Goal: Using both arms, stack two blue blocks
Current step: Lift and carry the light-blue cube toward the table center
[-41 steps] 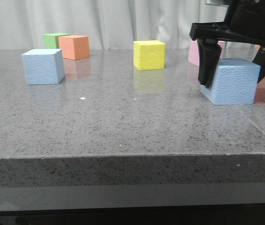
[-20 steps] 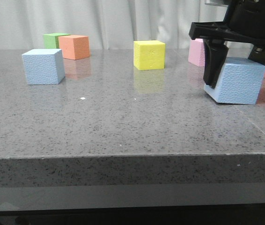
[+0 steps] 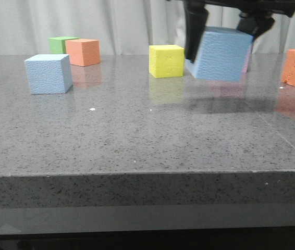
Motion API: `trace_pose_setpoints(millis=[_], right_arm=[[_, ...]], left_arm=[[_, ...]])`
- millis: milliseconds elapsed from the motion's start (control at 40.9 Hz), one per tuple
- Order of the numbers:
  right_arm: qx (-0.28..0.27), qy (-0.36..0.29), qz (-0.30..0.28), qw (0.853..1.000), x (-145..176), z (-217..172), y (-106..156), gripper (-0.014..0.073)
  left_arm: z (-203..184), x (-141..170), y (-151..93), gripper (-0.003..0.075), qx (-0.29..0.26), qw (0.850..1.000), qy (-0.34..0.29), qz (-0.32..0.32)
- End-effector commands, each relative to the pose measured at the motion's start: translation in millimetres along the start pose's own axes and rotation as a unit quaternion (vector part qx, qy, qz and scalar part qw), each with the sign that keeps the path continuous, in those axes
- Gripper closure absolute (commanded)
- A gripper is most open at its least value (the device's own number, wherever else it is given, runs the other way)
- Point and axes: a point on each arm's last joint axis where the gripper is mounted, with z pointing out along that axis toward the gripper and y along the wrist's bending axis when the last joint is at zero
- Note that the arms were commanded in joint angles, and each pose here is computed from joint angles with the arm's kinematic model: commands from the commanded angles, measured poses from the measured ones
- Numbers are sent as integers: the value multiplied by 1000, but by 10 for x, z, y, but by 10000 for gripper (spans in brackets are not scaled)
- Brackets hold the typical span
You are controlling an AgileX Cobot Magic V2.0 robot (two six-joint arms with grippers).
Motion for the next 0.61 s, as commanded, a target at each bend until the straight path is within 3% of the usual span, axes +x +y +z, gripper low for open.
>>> trace_pose_setpoints(millis=[0, 318, 587], right_arm=[[8, -65, 8, 998, -75, -275, 132, 160], [27, -69, 24, 997, -176, -5, 518, 160], [55, -34, 41, 997, -304, 302, 645, 160]], left_arm=[[-1, -145, -3, 188, 0, 999, -48, -8], [-1, -145, -3, 188, 0, 999, -48, -8], [-1, -145, -3, 188, 0, 999, -48, -8]])
